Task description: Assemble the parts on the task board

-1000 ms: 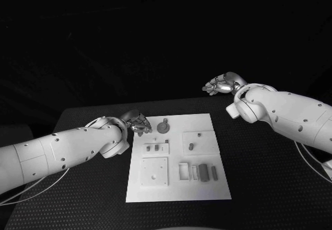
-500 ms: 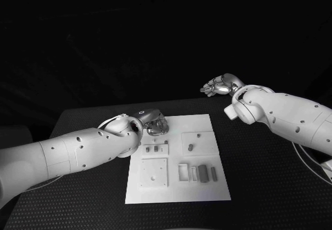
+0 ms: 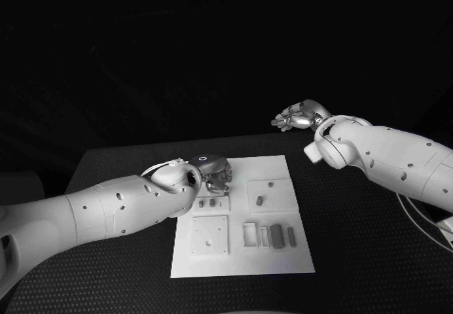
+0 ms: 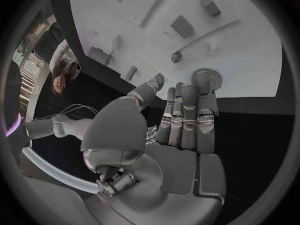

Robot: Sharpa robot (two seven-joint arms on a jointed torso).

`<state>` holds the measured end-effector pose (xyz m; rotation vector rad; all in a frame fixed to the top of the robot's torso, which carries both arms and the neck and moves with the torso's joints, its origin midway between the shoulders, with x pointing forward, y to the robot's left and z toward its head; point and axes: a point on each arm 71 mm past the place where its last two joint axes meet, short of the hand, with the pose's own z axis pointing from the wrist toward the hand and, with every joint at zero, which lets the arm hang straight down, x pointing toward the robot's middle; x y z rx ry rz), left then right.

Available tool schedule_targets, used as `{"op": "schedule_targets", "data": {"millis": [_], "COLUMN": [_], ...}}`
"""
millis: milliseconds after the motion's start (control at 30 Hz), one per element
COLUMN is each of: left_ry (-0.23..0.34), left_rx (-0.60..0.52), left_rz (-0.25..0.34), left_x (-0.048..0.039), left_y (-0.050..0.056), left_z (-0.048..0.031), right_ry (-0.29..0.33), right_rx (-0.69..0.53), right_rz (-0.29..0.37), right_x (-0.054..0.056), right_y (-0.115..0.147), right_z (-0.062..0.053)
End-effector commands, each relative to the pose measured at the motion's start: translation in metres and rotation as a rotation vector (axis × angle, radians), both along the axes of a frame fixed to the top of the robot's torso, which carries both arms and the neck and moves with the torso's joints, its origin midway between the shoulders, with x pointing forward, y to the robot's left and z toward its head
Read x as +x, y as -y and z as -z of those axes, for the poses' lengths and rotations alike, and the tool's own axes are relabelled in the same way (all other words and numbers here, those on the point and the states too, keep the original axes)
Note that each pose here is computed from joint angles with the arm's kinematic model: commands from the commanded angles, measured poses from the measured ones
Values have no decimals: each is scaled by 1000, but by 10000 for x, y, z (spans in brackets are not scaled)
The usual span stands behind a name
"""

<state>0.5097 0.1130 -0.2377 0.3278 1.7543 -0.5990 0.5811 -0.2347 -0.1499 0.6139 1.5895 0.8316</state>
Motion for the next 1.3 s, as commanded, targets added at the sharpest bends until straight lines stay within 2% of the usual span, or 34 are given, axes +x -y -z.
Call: {"op": "schedule_targets", "data": {"millis": [33, 267, 600, 867, 1300], "left_ry": [-24, -52, -55, -58, -83], "left_rx": [55, 76, 78, 76, 59], "left_rz": [27, 22, 6, -10, -6], "left_x": [-22, -36, -10, 22, 9], "left_y": [24, 33, 25, -5, 28], "left_z": [47, 112, 200, 245, 292], "right_ry": [4, 3, 4, 4, 4], "right_rx": [1, 4, 5, 5, 6], "right_rz": [-21, -23, -26, -27, -29], "right_x": [-3, -4, -10, -11, -12], "right_y": [-21, -31, -46, -47, -60], "right_z": [-2, -2, -6, -6, -7]}}
